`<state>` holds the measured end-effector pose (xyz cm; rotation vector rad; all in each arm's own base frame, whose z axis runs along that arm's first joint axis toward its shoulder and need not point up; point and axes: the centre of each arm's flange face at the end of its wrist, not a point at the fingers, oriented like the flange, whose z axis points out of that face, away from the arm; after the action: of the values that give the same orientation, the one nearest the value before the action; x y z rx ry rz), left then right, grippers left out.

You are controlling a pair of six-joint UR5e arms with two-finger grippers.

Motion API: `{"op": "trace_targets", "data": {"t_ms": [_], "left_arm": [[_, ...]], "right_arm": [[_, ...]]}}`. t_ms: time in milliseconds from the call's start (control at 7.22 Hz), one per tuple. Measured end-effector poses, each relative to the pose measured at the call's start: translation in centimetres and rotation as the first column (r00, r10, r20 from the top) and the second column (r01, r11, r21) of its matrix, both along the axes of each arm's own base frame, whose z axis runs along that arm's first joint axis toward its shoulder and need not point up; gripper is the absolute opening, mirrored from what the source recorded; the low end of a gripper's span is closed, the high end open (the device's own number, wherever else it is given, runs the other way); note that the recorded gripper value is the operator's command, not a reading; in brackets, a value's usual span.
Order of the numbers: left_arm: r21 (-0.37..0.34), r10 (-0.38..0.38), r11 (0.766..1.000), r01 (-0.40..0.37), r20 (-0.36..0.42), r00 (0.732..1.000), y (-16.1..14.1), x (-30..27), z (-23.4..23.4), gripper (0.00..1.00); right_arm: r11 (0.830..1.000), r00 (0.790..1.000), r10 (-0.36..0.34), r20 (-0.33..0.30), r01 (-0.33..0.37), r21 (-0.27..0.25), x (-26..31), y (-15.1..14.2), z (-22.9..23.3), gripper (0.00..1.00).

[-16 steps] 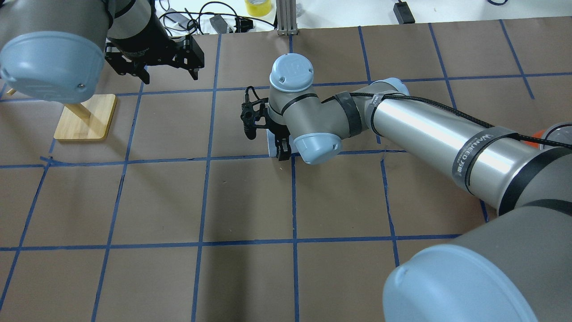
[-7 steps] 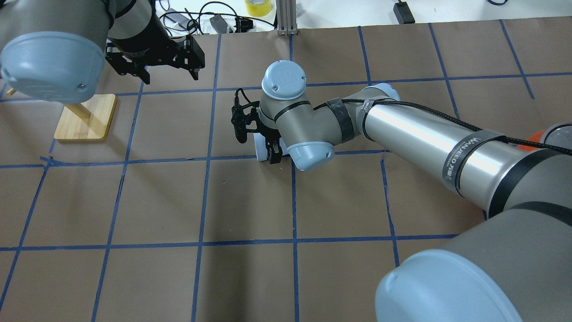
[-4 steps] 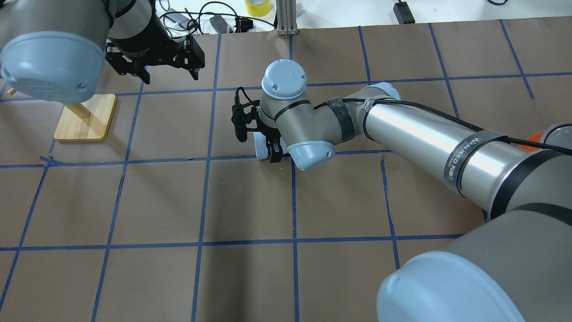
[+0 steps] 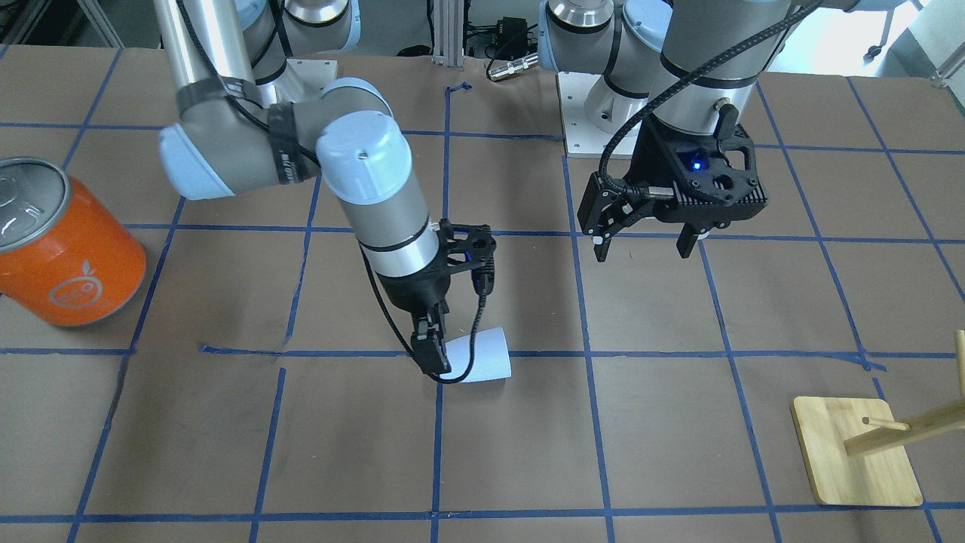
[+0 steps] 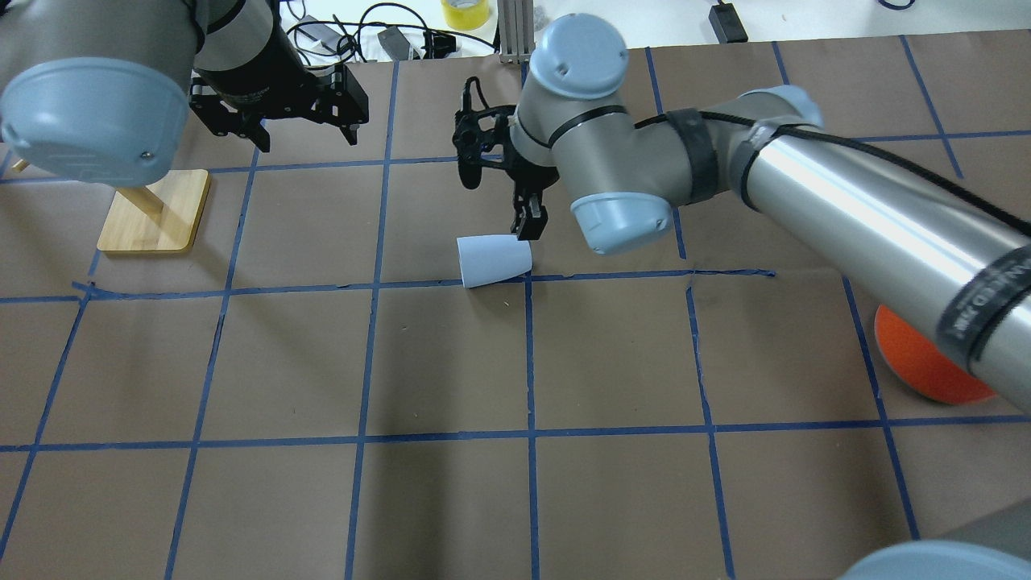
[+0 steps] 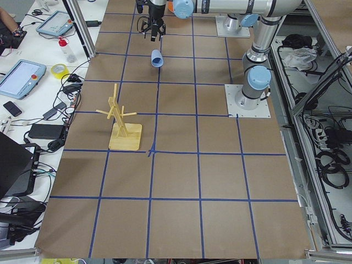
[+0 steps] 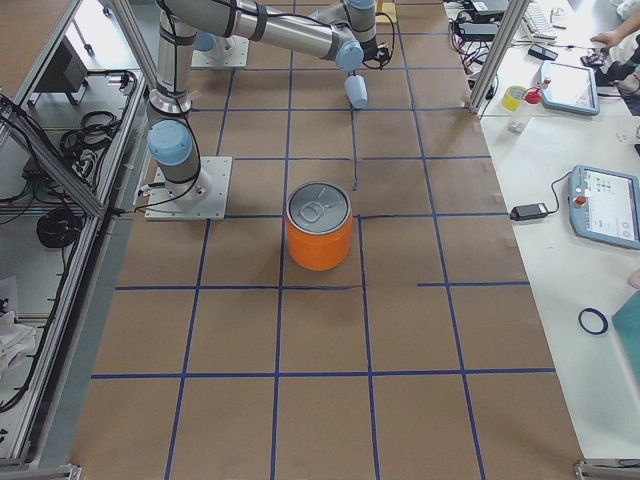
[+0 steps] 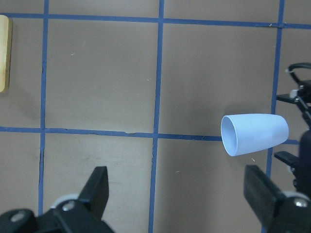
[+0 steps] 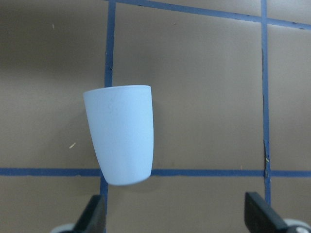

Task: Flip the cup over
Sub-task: 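Raise the right gripper away while the left gripper reaches toward the cup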

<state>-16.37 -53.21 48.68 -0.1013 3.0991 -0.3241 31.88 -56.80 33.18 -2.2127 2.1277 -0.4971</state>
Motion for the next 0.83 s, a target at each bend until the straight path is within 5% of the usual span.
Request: {"op": "trace_targets", "data": {"t_ms": [277,415,554,831], "left_arm": [[-0.001,-0.005,1.0,0.005,-0.008,1.0,-0.2,0.1,0.1,1.0],[0.008,-0.023,1.0,0.024,-0.046,0.999,-0.7,0.1,-0.3,1.0],[0.026,-0.039,0.999,0.042,-0.12,0.992,-1.3,0.4,-1.3,1.0],[0.081,-0.037,0.995,0.06,-0.263,0.964,-2.9,0.5,-5.1,1.0]], "right_arm": [[0.989,0.988,-0.137,0.07,0.132,0.07,-7.0,-0.9,4.2,1.0],[0.969,0.967,-0.235,0.098,0.225,0.103,-10.4,-0.9,6.4,1.0],[0.929,0.925,-0.362,0.118,0.346,0.134,-13.5,-0.2,9.2,1.0],[0.805,0.8,-0.59,0.109,0.573,0.152,-16.6,2.0,14.1,1.0]]}}
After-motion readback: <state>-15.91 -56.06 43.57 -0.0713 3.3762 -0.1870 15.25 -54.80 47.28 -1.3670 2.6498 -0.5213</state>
